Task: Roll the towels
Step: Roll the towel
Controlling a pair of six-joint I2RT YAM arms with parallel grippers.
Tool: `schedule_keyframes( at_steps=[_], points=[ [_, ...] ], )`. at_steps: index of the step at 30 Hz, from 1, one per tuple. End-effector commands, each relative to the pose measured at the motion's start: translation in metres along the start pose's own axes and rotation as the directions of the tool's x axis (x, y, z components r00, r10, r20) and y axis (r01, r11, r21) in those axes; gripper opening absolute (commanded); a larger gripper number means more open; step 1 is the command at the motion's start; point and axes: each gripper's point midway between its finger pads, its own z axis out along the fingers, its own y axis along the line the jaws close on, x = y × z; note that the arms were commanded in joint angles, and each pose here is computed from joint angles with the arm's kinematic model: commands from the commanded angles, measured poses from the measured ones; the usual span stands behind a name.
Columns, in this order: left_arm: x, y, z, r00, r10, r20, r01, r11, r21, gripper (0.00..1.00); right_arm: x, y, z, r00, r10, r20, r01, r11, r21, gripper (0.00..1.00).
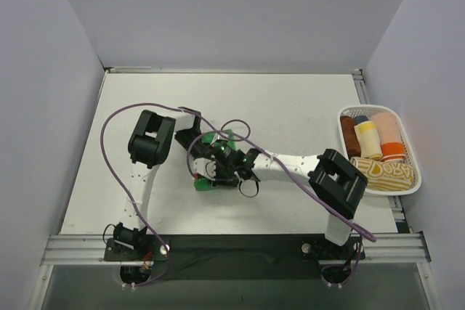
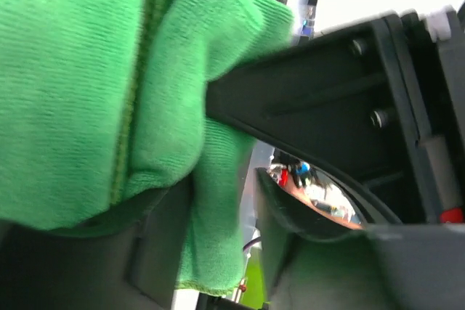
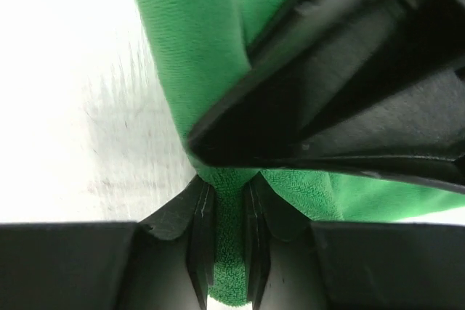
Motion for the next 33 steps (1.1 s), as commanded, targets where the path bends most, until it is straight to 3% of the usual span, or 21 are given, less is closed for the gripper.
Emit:
schedule_keyframes(
  at_steps=[1,7,11,16,18,20,23,24,26,29,30,31,33],
  points=[
    [0.016,0.039,-0.022,0.991,0.13,-0.013,-0.13,0.977,-0.17,0.55,0.022,0.046,-0.001,0.972,0.217,-0.092,-0.235,0.919,-0.316,0.0],
    [0.007,0.012,-0.078,0.96,0.163,0.227,-0.109,0.967,-0.232,0.64,0.026,0.057,-0.008,0.955,0.25,-0.161,-0.297,0.825,-0.481,0.0],
    [0.002,-0.001,-0.134,0.893,0.197,0.404,-0.078,0.953,-0.294,0.65,0.029,0.069,-0.01,0.93,0.276,-0.241,-0.366,0.736,-0.569,0.0],
    [0.017,-0.023,-0.222,0.756,0.332,0.564,-0.022,0.874,-0.485,0.65,0.019,0.068,-0.014,0.903,0.337,-0.268,-0.428,0.639,-0.639,0.0],
    [0.025,-0.044,-0.242,0.715,0.435,0.547,-0.028,0.8,-0.599,0.68,0.019,0.073,-0.016,0.881,0.358,-0.308,-0.468,0.574,-0.672,0.0],
    [0.035,-0.054,-0.253,0.721,0.528,0.449,-0.055,0.689,-0.723,0.69,0.019,0.075,-0.017,0.87,0.354,-0.344,-0.489,0.523,-0.698,0.0],
    [0.051,-0.099,-0.262,0.662,0.689,0.294,-0.075,0.451,-0.889,0.75,0.016,0.077,-0.018,0.845,0.382,-0.374,-0.523,0.444,-0.728,0.02],
    [0.057,-0.095,-0.25,0.67,0.688,0.278,-0.073,0.434,-0.898,0.79,0.015,0.076,-0.018,0.837,0.392,-0.383,-0.534,0.426,-0.731,0.04],
    [0.059,-0.119,-0.239,0.632,0.759,0.158,-0.106,0.287,-0.952,0.97,0.016,0.074,-0.016,0.811,0.41,-0.416,-0.567,0.38,-0.731,0.04],
    [0.059,-0.122,-0.213,0.585,0.806,0.093,-0.14,0.214,-0.967,0.97,0.022,0.074,-0.012,0.772,0.416,-0.48,-0.618,0.314,-0.721,0.04],
    [0.054,-0.139,-0.191,0.538,0.842,0.034,-0.203,0.168,-0.965,0.97,0.021,0.068,-0.009,0.767,0.425,-0.481,-0.623,0.31,-0.719,0.04],
    [0.055,-0.133,-0.175,0.542,0.84,0.034,-0.228,0.186,-0.956,0.97,0.027,0.072,-0.007,0.739,0.419,-0.528,-0.656,0.269,-0.705,0.04],
    [0.055,-0.143,-0.14,0.494,0.869,-0.034,-0.343,0.159,-0.926,0.97,0.03,0.069,-0.002,0.705,0.43,-0.564,-0.691,0.236,-0.683,0.04]
  ],
)
